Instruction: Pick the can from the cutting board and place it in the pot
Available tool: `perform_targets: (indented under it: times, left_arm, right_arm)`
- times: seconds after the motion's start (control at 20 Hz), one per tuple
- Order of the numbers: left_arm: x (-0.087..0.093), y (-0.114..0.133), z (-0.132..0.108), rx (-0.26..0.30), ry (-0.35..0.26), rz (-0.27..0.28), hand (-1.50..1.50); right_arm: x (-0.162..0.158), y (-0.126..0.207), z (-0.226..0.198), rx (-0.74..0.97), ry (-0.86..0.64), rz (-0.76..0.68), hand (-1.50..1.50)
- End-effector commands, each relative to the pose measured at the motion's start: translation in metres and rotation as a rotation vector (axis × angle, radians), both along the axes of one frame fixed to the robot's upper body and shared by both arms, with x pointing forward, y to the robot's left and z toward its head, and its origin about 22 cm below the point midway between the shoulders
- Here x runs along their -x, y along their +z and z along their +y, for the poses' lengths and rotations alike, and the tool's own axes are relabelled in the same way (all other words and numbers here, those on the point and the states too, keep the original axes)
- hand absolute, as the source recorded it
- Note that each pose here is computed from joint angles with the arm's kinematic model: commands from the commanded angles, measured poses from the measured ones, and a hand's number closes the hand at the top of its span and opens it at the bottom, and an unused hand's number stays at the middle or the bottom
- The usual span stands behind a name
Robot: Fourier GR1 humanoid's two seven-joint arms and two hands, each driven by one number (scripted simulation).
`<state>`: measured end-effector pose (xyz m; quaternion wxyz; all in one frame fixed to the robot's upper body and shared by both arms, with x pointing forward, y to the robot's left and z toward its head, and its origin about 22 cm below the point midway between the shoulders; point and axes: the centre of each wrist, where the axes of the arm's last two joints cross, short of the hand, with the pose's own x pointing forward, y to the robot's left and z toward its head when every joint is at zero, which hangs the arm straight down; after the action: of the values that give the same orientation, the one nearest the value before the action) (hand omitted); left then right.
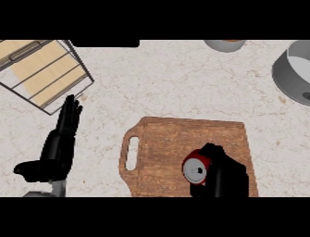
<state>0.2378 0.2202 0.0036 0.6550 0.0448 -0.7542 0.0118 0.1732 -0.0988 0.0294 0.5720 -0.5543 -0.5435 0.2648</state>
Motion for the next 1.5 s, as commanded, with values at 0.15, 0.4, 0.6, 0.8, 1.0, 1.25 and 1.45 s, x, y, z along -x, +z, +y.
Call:
perform_targets:
  times: [0.15, 0.4, 0.6, 0.8, 1.0, 1.25, 1.45]
  left_arm:
    - [-0.009, 0.01, -0.007, -0.01, -0.071, -0.041, 0.0]
    - [-0.013, 0.016, -0.006, 0.011, -0.077, -0.028, 0.0]
    - [-0.021, 0.017, -0.019, 0.001, -0.035, -0.03, 0.0]
    - [-0.017, 0.009, -0.017, -0.003, -0.047, -0.015, 0.0]
    - [-0.005, 0.0, 0.0, 0.0, -0.019, 0.005, 0.0]
    - [-0.012, 0.005, -0.001, 0.018, -0.009, -0.003, 0.0]
    - [-0.005, -0.008, 0.017, -0.007, 0.018, 0.007, 0.0]
  right_arm:
    - [-0.1, 0.024, -0.031, -0.029, -0.135, 0.194, 1.5]
    - [-0.183, 0.076, -0.028, 0.03, -0.16, 0.093, 1.5]
    - [-0.222, 0.105, -0.014, 0.099, -0.165, -0.02, 1.5]
    - [-0.251, 0.134, -0.01, 0.182, -0.248, -0.04, 1.5]
    - [-0.262, 0.132, -0.023, 0.17, -0.381, -0.115, 1.5]
    - [-0.277, 0.144, -0.042, 0.169, -0.457, -0.098, 1.5]
    - [-0.277, 0.158, -0.076, 0.169, -0.525, -0.088, 1.5]
